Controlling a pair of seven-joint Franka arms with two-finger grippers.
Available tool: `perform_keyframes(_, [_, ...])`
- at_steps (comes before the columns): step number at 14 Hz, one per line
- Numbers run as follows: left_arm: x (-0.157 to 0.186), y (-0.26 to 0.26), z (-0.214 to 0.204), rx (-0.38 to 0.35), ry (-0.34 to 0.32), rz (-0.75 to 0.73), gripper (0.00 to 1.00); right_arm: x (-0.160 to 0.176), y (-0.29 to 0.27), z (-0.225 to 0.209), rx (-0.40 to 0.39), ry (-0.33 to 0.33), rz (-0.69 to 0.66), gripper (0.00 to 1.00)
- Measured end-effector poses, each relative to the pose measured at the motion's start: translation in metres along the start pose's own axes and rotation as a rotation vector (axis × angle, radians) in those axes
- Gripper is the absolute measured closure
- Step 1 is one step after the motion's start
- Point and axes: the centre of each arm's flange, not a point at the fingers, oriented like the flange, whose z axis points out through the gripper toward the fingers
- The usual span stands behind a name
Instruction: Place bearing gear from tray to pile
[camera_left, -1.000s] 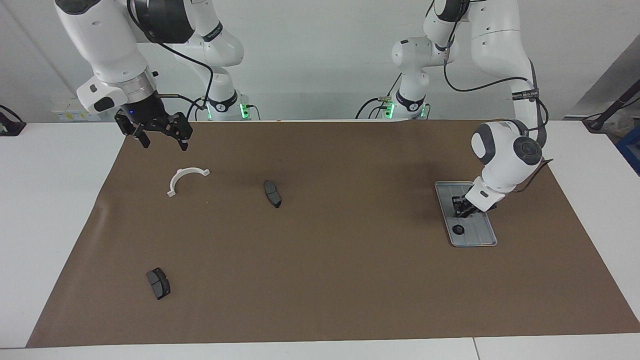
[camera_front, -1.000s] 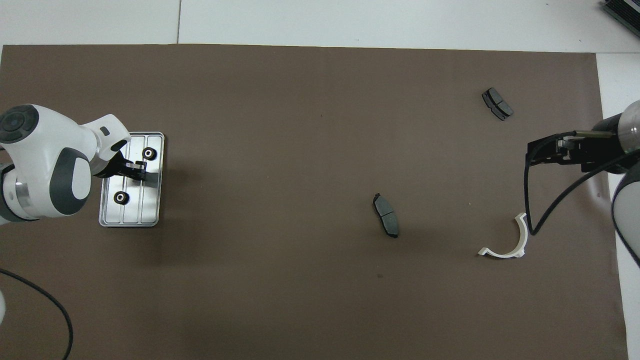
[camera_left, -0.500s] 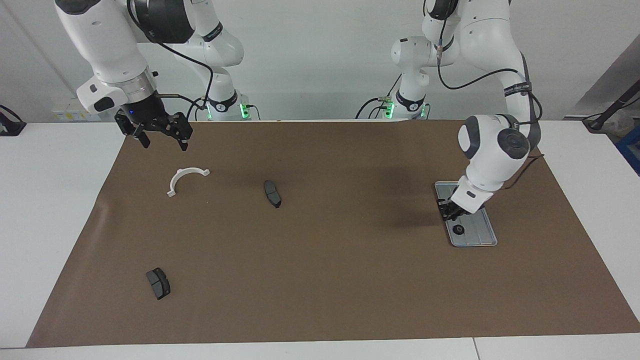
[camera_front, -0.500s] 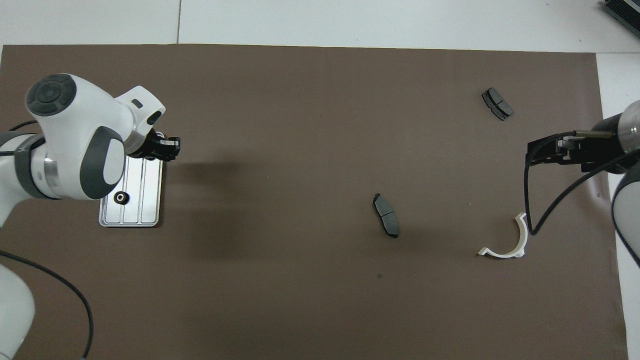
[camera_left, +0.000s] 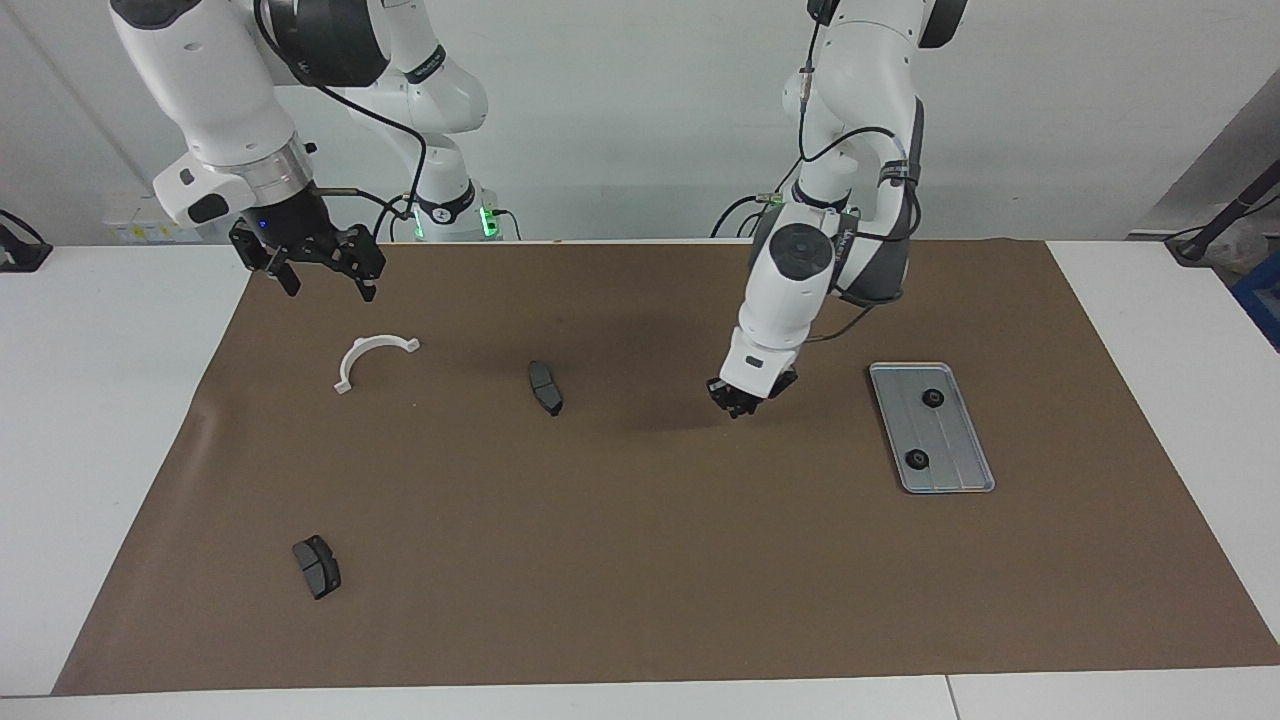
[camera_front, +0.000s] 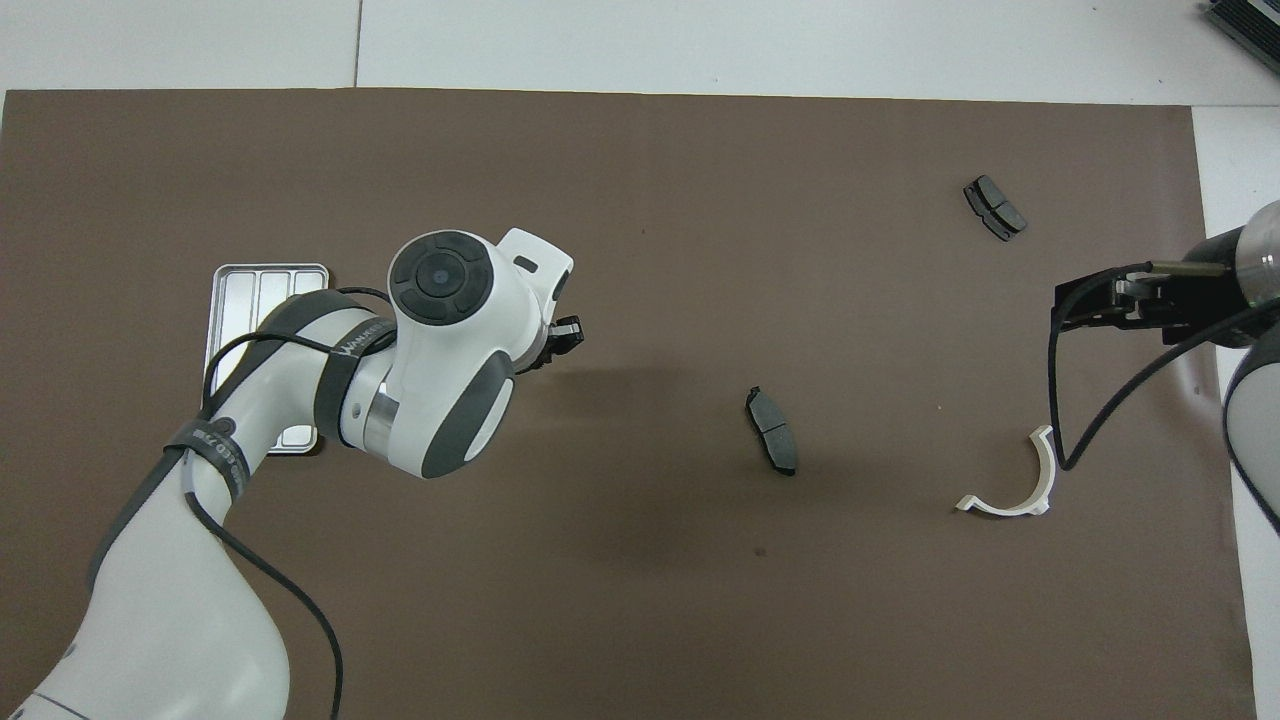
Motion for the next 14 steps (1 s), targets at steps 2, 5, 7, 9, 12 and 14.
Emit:
perform_keyframes(2, [-0.015, 0.018, 0.014, -0.014, 0.011, 0.01, 0.75, 0.0, -0.001, 0.0, 0.0, -0.001, -0.004, 0.0])
perform_keyframes(5, [-0.032, 0.028, 0.034, -0.018, 0.011, 0.028, 0.71, 0.0, -0.006, -0.001, 0.001, 0.008, -0.015, 0.0])
perform_keyframes(7, [-0.037, 0.032, 0.039, -0.015, 0.008, 0.031, 0.52, 0.002, -0.009, -0.002, 0.005, 0.032, -0.02, 0.0])
perform_keyframes(9, [-0.026, 0.029, 0.031, -0.024, 0.022, 0.015, 0.31, 0.002, -0.021, -0.001, 0.008, 0.046, -0.04, 0.0])
perform_keyframes(12, [0.023, -0.005, 0.0, -0.027, 0.041, -0.052, 0.04, -0.002, -0.05, 0.002, 0.014, 0.067, -0.087, 0.0])
perform_keyframes(14, [0.064, -0.051, -0.018, -0.027, 0.056, -0.059, 0.06, -0.006, -0.078, 0.009, 0.021, 0.075, -0.098, 0.0])
